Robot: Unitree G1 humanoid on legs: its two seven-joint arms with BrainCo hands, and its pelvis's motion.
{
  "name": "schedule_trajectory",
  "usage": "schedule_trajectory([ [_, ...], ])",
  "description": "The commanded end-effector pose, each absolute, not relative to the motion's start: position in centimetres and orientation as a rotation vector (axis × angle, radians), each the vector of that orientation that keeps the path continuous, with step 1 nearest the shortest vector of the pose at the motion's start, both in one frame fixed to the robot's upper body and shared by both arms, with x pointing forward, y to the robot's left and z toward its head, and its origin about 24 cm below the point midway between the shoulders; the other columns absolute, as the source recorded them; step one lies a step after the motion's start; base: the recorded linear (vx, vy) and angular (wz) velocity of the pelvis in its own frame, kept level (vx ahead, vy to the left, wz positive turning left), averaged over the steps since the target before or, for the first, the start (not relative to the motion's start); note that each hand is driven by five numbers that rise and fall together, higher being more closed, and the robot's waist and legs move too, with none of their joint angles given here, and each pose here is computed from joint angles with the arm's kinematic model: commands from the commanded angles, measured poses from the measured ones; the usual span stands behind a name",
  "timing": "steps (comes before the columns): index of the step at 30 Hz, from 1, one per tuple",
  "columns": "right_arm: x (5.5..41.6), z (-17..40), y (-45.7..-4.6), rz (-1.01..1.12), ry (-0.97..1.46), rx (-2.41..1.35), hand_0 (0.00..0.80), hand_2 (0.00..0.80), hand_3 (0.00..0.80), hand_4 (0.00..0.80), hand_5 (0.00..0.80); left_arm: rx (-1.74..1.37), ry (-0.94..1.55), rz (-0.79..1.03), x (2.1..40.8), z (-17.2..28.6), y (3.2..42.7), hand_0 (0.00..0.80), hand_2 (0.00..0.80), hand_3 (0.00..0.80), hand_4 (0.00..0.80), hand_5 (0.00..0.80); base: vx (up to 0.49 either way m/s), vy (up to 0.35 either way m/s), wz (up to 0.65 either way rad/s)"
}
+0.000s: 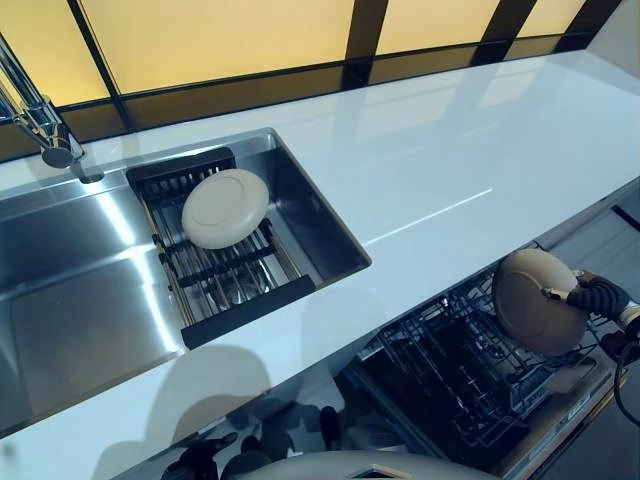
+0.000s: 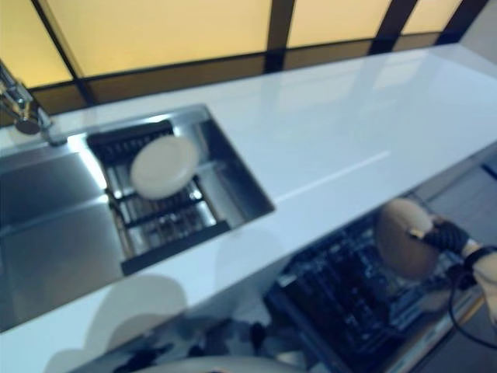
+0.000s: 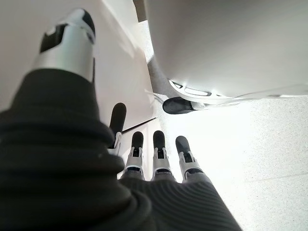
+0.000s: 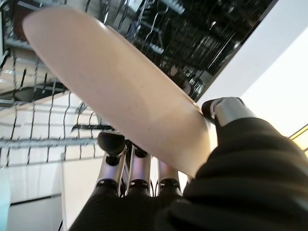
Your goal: Take plates into dishwasher
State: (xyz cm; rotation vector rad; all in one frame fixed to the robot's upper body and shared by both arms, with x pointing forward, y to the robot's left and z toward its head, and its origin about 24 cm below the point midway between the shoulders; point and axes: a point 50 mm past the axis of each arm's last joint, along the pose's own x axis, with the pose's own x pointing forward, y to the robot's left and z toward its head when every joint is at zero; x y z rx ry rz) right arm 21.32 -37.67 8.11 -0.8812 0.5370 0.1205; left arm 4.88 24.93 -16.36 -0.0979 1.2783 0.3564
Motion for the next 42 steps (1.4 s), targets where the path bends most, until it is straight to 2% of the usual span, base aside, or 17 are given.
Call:
schedule_trajectory([
  [1, 24.0, 10.4, -35.8, 0.170, 0.382, -0.933, 0.800, 0.800, 0.800, 0.800, 0.800, -0.072, 1.067, 0.397, 11.4, -14.4, 27.1, 0.000, 0.000, 0.000, 0.000, 0.000, 0.000, 0.000, 0.00],
  [31, 24.6, 5.8, -32.2, 0.363, 0.494, -0.857, 0.800, 0.800, 0.800, 0.800, 0.800, -0.061, 1.065, 0.369, 12.0, -14.3, 26.7, 0.000, 0.000, 0.000, 0.000, 0.000, 0.000, 0.000, 0.00],
  [42, 25.3, 3.6, -31.7, 0.372, 0.586, -1.030, 0.800, 0.800, 0.800, 0.800, 0.800, -0.054, 1.061, 0.343, 12.6, -14.3, 26.1, 0.000, 0.000, 0.000, 0.000, 0.000, 0.000, 0.000, 0.01],
])
